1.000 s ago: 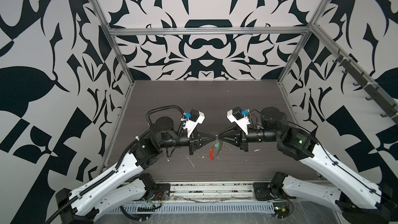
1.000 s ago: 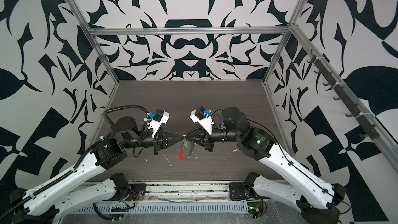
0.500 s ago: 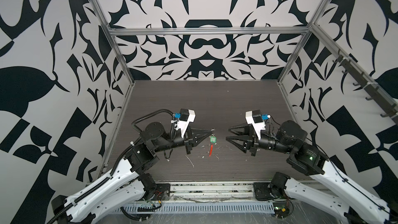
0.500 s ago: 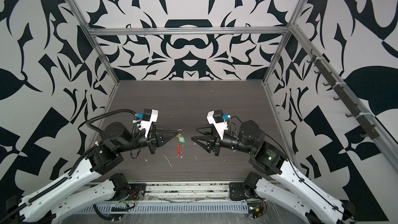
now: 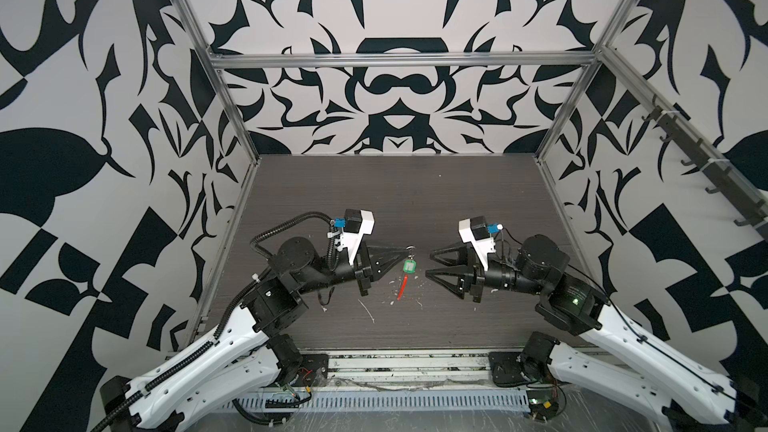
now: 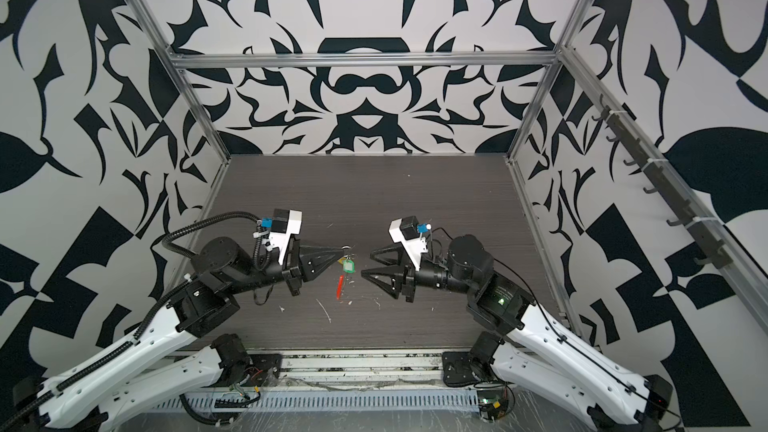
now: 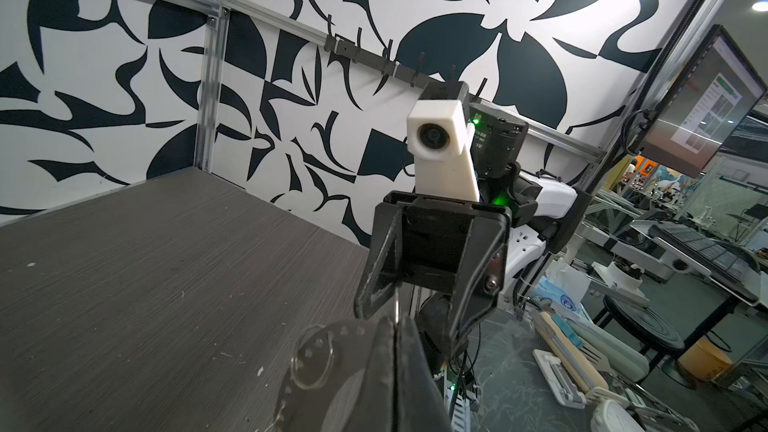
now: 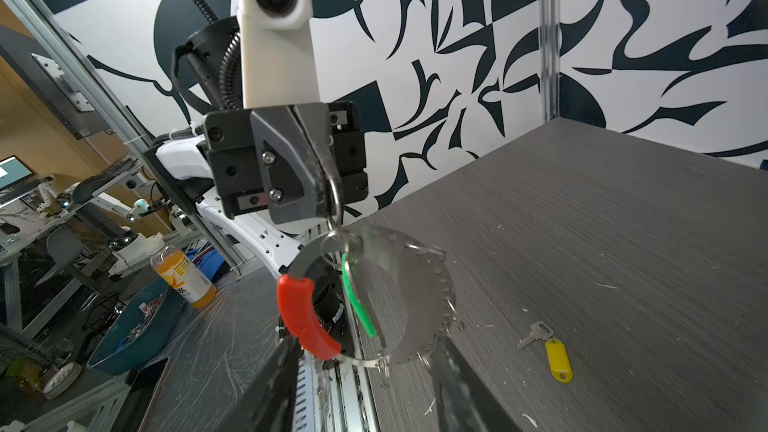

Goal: Remove the keys from the keyring

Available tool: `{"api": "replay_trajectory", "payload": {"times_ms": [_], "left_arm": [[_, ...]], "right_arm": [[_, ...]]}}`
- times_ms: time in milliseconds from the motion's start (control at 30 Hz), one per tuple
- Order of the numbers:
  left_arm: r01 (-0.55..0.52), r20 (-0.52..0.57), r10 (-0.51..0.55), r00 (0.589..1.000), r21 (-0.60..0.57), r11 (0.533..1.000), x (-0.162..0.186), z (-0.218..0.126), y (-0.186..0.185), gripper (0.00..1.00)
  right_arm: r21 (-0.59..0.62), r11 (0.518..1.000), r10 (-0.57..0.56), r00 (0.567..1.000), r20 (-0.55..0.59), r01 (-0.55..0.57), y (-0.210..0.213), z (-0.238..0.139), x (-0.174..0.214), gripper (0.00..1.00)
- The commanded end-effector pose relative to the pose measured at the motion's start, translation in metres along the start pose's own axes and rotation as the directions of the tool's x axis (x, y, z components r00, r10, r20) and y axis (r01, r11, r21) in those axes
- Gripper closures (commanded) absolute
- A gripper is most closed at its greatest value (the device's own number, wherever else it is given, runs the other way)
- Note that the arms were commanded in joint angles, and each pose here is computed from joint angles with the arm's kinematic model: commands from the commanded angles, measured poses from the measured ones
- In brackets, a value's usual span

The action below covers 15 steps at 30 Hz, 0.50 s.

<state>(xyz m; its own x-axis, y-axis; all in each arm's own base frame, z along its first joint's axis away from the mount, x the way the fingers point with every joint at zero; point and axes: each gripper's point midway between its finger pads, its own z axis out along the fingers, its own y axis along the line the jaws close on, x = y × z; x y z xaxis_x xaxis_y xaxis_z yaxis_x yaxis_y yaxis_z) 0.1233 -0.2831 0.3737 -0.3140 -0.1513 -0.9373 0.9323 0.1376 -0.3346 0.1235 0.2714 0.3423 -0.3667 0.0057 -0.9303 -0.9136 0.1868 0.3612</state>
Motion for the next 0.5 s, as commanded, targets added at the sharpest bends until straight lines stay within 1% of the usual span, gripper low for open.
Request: {"api": "replay_trajectory", "payload": {"times_ms": [0, 100, 167, 333, 400, 467], "left_arm": [[-0.029, 0.052, 0.029, 0.998, 0.008, 1.0, -0.004, -0.002, -0.001, 1.0], [-0.042, 0.06, 0.041, 0.997, 0.025, 0.999, -0.004, -0.002, -0.004, 1.0], [-0.045, 0.054, 0.043, 0.998, 0.051, 0.998, -0.003, -0.002, -0.008, 1.0], [-0.041, 0.048, 0.037, 0.998, 0.073, 0.996, -0.001, 0.0, -0.01, 1.0], [-0.045, 0.052, 0.04, 0.998, 0.092, 0.995, -0.001, -0.001, -0.014, 1.0], [-0.049, 0.054, 0.043, 0.998, 0.106, 0.993, -0.002, -0.002, -0.017, 1.0]], "right_arm": [[-0.054, 0.997, -0.043, 0.997, 0.058, 0.046, 0.014, -0.004, -0.016, 0.46], [-0.045, 0.998, -0.044, 0.995, 0.086, 0.048, 0.013, -0.005, -0.021, 0.47], [-0.062, 0.997, -0.038, 0.993, 0.108, 0.045, 0.016, -0.004, -0.027, 0.49], [-0.102, 0.994, -0.009, 0.985, 0.17, 0.027, 0.023, -0.002, -0.044, 0.5], [-0.117, 0.993, -0.007, 0.985, 0.174, 0.028, 0.025, -0.001, -0.046, 0.54], [-0.121, 0.992, -0.009, 0.985, 0.173, 0.03, 0.026, 0.0, -0.047, 0.56]]}}
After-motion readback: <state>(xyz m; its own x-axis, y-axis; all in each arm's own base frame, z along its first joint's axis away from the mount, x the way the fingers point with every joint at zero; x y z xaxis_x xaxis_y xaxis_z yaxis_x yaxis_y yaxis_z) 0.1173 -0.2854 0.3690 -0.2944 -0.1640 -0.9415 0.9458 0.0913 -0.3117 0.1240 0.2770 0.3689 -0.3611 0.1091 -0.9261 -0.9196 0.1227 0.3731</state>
